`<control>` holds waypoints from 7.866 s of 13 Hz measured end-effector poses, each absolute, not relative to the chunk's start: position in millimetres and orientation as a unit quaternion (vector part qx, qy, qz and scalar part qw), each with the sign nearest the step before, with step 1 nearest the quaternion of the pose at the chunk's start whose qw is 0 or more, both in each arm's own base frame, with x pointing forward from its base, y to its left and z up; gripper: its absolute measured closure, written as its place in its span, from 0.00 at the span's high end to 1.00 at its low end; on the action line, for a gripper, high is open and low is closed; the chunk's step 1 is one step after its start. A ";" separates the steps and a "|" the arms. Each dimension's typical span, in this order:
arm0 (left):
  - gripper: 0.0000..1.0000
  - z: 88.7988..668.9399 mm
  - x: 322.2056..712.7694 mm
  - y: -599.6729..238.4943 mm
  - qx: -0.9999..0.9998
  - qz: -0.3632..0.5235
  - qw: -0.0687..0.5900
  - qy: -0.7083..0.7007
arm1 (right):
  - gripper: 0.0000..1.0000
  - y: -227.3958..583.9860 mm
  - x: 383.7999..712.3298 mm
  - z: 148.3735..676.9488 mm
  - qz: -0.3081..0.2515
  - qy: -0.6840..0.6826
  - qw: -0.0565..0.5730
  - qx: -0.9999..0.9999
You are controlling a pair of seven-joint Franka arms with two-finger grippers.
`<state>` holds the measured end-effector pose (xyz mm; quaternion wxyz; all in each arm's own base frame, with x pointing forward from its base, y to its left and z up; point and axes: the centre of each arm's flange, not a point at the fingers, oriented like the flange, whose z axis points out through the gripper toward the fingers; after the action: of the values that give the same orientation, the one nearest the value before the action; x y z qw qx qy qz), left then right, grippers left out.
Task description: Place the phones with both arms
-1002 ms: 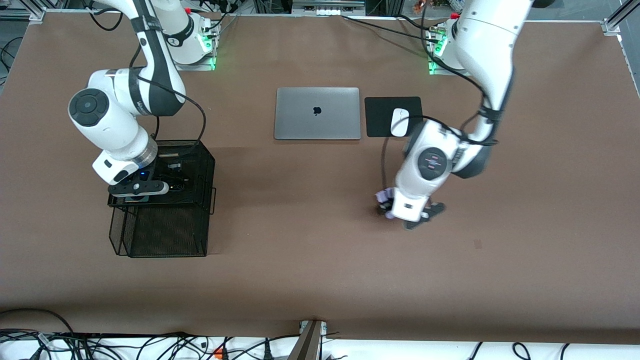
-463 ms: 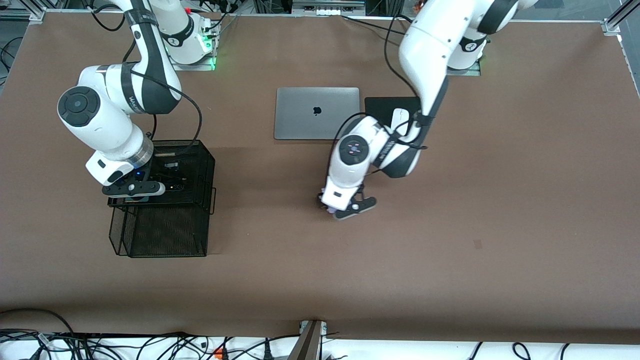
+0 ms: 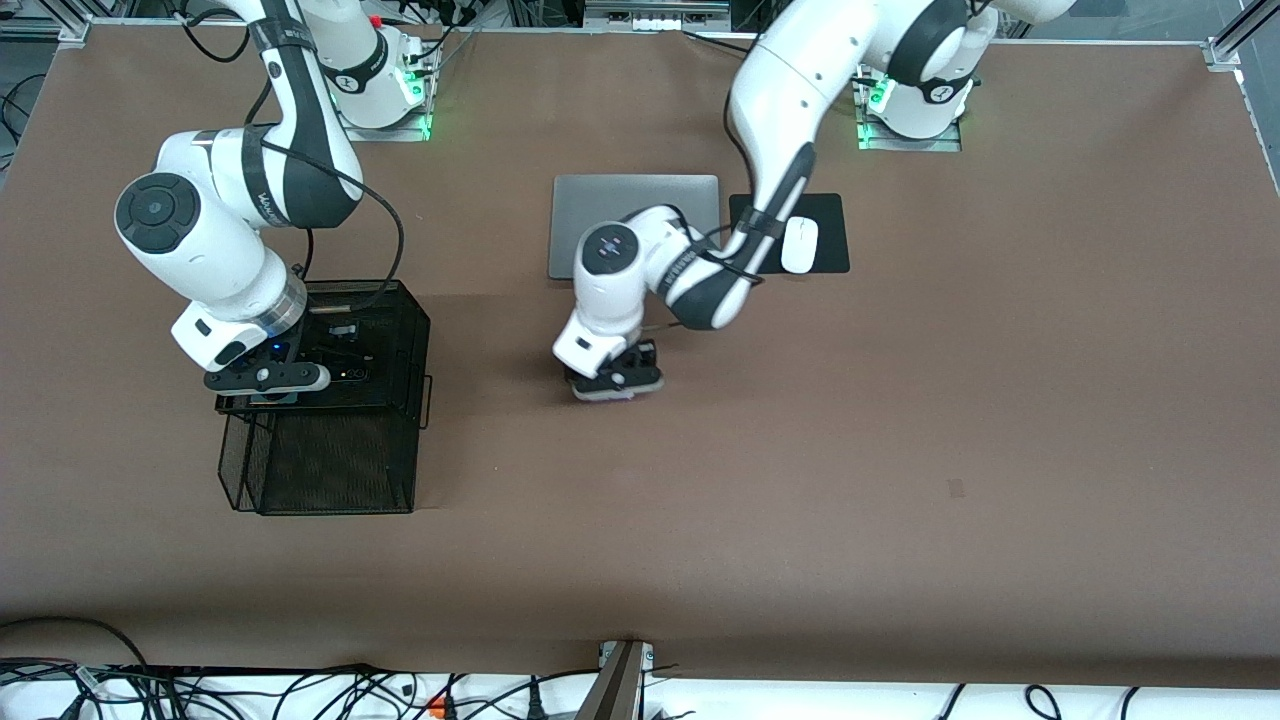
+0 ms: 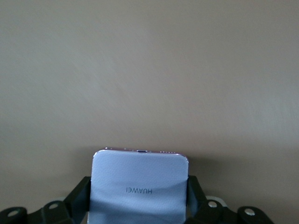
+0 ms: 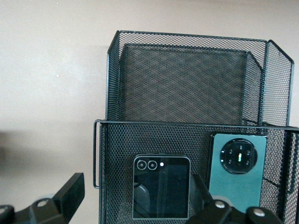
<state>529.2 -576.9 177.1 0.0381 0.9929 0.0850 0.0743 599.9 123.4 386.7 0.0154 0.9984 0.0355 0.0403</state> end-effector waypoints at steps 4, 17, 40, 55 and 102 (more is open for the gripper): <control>0.85 170.4 519.5 -587.5 0.993 0.081 0.033 0.074 | 1.00 125.7 603.8 417.0 0.007 0.032 0.015 0.999; 1.00 368.7 681.6 -286.2 0.988 0.047 -0.035 0.143 | 0.99 325.0 583.8 402.7 0.013 -0.057 -0.001 0.998; 1.00 594.7 577.8 -20.0 0.998 -0.041 0.043 0.003 | 1.00 461.6 544.3 182.0 0.018 0.112 0.020 0.993; 1.00 598.1 575.1 -15.8 0.998 -0.037 0.043 0.007 | 0.85 459.0 548.4 174.3 0.036 0.113 0.015 0.993; 1.00 601.5 573.3 -18.1 0.998 -0.035 0.043 0.005 | 0.99 43.1 695.3 415.2 -0.073 0.011 -0.044 0.996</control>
<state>573.3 -18.1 601.5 0.0425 0.9985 0.0051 -0.0348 695.3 43.1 415.2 -0.0441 0.9963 0.0110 -0.0733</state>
